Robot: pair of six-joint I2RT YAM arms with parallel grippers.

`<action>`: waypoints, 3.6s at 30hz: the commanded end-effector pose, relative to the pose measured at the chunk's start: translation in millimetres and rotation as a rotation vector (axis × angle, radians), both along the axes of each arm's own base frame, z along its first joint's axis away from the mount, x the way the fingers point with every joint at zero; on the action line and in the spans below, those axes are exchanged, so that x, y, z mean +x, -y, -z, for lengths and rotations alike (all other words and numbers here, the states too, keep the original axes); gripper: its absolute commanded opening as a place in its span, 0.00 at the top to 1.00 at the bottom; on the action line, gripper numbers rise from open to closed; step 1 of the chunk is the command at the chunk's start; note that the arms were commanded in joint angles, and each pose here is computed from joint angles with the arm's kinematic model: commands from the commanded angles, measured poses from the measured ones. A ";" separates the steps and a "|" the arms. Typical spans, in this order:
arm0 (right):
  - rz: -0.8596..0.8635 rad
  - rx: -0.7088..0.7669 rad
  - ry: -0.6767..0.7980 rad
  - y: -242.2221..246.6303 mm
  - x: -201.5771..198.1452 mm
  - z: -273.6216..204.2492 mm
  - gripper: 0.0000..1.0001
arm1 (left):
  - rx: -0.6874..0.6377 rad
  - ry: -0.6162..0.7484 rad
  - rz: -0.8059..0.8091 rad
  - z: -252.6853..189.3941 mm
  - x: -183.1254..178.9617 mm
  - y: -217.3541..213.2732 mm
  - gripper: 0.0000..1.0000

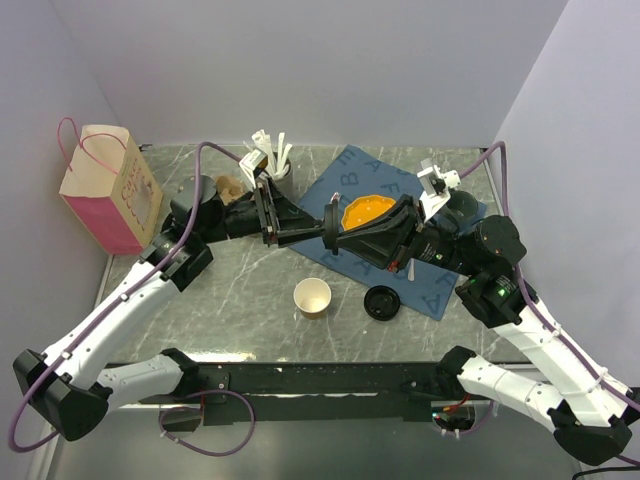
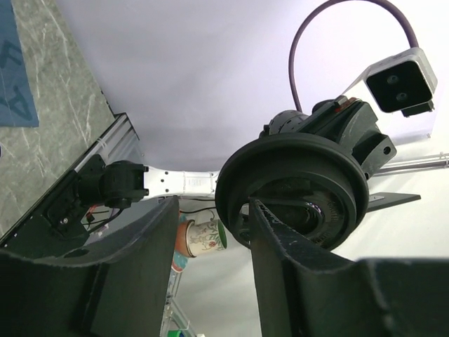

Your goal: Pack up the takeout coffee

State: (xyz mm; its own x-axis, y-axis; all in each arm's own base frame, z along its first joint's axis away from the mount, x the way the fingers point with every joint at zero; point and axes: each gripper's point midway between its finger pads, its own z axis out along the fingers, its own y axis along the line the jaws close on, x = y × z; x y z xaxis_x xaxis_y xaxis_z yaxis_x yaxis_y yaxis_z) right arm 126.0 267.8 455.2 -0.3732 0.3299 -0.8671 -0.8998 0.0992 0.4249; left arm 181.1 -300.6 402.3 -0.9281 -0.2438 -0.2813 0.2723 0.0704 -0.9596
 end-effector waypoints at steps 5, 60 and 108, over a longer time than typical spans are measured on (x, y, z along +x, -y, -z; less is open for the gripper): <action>0.006 0.041 0.037 -0.8 0.9 -9.1 0.80 | -0.050 0.020 0.037 -8.5 -6.3 3.7 0.57; 0.594 -0.474 -0.507 103.0 20.8 161.4 0.00 | 1.215 -0.257 -0.382 205.4 28.1 -68.6 0.99; 0.591 -0.536 -0.389 118.5 11.0 162.8 0.00 | 1.439 -0.349 -0.362 265.8 5.6 -35.8 0.99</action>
State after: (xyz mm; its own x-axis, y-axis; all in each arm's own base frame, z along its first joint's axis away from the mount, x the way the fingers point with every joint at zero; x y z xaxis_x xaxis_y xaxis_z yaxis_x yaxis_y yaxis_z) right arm 133.4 149.0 277.4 -0.6006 0.1251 -0.7897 -0.4324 0.7800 0.4524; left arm 189.5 -265.4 137.6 -0.9501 -0.1771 -0.2569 -0.1755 0.9840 -0.0296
